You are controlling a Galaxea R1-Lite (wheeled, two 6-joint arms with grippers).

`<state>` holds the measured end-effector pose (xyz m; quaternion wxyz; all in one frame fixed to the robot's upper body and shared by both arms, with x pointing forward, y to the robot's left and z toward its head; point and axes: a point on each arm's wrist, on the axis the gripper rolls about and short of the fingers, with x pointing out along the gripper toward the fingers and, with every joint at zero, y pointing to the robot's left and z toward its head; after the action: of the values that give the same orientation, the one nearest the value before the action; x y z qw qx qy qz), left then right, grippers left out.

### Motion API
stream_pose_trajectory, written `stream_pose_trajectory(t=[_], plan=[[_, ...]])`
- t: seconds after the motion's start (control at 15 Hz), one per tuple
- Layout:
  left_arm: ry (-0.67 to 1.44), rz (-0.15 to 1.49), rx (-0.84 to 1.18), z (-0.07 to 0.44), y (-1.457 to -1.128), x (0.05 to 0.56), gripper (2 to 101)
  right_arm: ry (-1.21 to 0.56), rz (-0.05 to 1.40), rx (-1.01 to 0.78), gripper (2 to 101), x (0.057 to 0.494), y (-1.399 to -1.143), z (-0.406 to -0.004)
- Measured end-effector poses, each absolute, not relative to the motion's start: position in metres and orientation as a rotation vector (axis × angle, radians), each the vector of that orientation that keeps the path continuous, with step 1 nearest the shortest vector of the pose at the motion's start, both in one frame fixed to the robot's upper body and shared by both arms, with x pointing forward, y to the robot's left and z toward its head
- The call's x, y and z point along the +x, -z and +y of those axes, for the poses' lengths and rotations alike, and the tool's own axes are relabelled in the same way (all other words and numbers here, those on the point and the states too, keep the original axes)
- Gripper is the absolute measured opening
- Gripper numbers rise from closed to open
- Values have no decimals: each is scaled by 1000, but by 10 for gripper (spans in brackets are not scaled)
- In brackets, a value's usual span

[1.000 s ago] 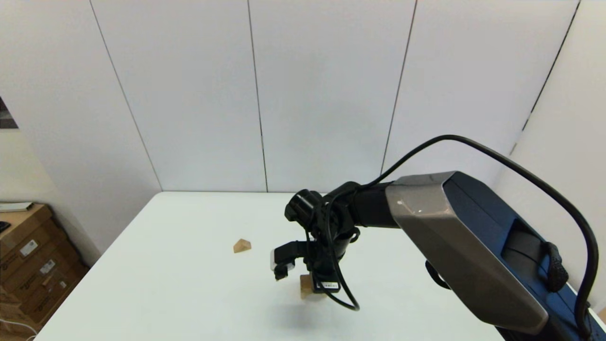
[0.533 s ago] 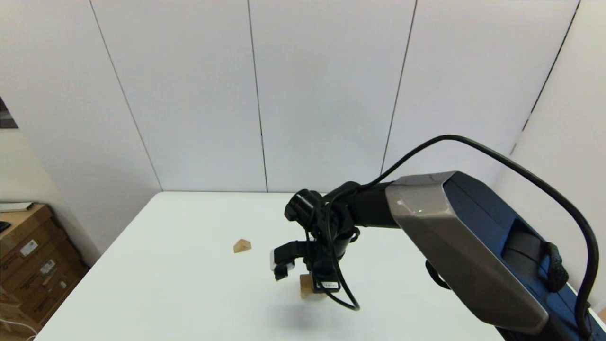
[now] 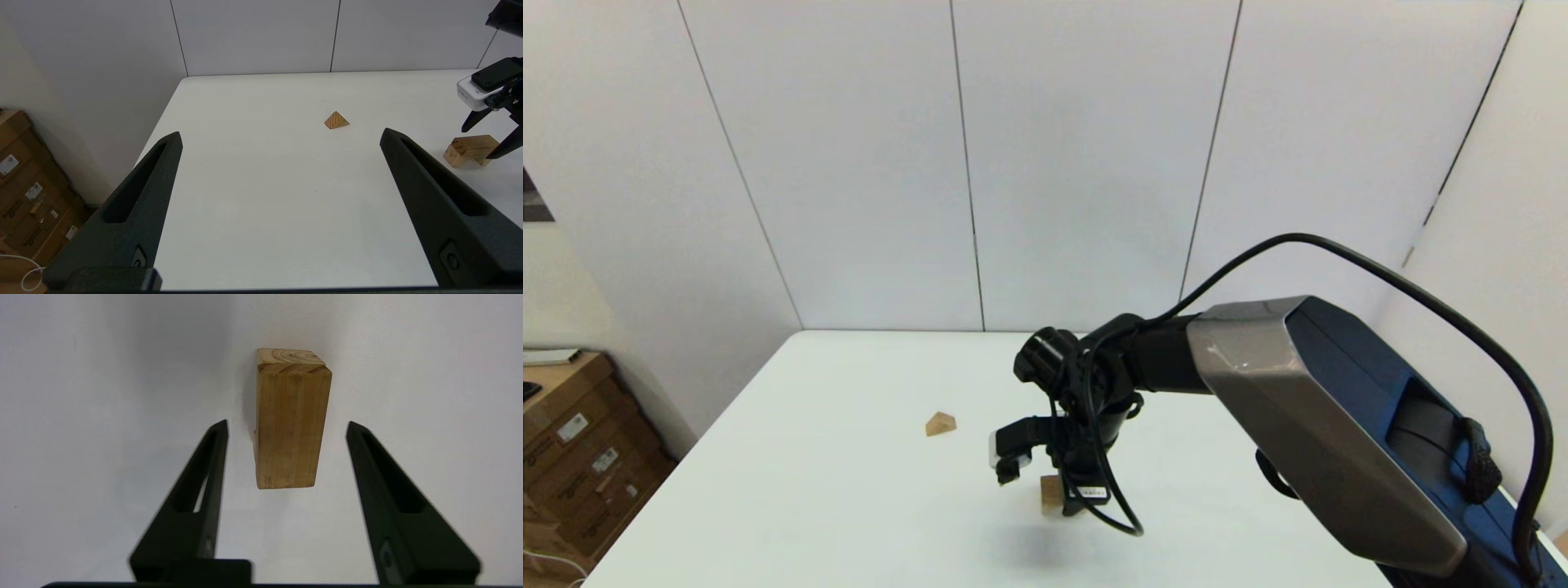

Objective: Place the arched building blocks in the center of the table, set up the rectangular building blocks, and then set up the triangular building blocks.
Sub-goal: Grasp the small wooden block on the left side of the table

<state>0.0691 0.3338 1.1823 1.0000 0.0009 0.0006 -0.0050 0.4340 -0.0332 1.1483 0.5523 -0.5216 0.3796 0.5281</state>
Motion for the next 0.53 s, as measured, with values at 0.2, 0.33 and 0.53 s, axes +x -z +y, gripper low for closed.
stream_pose_trajectory(t=[0.2, 0.33, 0.53], plan=[[10, 2, 1, 334, -1182, 69, 978, -1243, 895, -1228, 727, 434, -1150, -33], [10, 1, 2, 334, -1182, 69, 978, -1226, 874, -1217, 783, 434, -1164, -36], [10, 2, 2, 334, -1182, 69, 978, -1157, 826, -1168, 845, 431, -1212, -54]])
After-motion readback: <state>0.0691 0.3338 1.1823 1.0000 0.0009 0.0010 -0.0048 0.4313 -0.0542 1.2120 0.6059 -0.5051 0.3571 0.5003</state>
